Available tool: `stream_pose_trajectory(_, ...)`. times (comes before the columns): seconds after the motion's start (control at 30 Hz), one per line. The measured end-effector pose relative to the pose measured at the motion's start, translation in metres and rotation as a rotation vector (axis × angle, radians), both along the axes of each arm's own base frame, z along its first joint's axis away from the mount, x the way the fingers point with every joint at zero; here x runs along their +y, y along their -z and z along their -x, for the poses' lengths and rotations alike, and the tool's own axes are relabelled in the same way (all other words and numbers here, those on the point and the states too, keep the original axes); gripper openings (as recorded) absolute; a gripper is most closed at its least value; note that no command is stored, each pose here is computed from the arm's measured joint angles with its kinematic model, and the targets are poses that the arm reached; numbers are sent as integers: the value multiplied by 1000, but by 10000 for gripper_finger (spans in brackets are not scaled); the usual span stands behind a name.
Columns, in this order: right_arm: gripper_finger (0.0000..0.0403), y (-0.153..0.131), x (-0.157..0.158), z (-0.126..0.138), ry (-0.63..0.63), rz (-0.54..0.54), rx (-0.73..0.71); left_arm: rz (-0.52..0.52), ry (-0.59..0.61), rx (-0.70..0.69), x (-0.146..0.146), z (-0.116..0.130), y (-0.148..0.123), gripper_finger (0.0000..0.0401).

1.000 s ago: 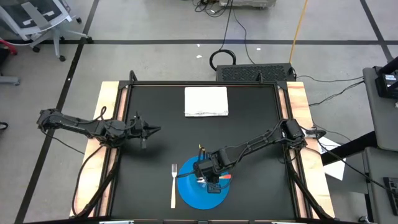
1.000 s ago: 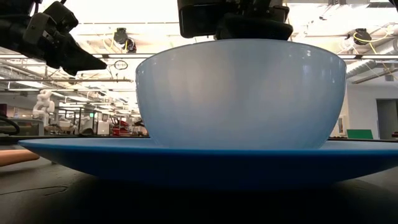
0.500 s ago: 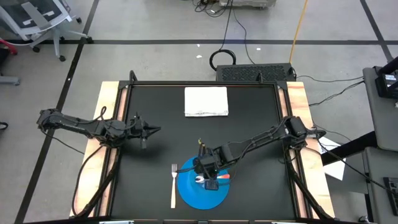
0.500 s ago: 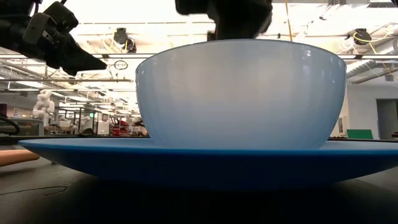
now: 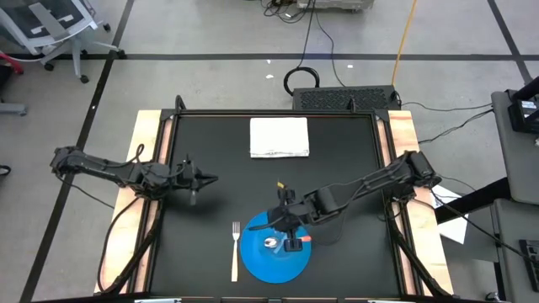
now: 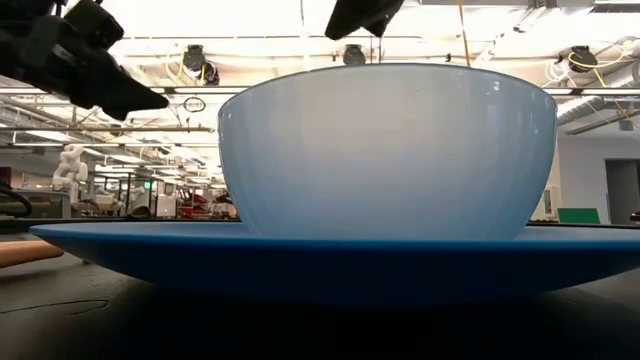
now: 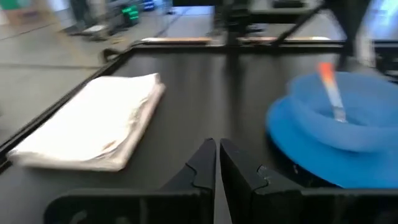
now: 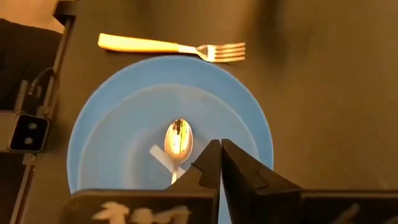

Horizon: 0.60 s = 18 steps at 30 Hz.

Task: Set table place
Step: Return to Home Position

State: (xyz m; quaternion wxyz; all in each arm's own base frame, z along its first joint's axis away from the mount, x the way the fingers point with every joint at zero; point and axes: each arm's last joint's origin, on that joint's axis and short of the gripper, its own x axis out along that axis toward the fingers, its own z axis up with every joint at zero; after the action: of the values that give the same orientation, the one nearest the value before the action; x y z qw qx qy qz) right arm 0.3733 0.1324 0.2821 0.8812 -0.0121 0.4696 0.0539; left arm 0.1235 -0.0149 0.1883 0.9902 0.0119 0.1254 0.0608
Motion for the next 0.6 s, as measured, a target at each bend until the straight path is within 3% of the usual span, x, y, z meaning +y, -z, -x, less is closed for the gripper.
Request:
stream_pose_trajectory(0.1, 1, -8, 0, 0, -29, 4, -48, -16, 92, -40, -6, 1, -4, 26)
stream_pose_trajectory(0.3, 0, -24, -9, 7, -68, 12, -134, -54, 152, -121, -14, 6, -13, 26)
stream_pose_trajectory(0.6, 0, -30, -41, 63, -16, -42, -337, -79, 112, -179, -16, 21, -18, 26)
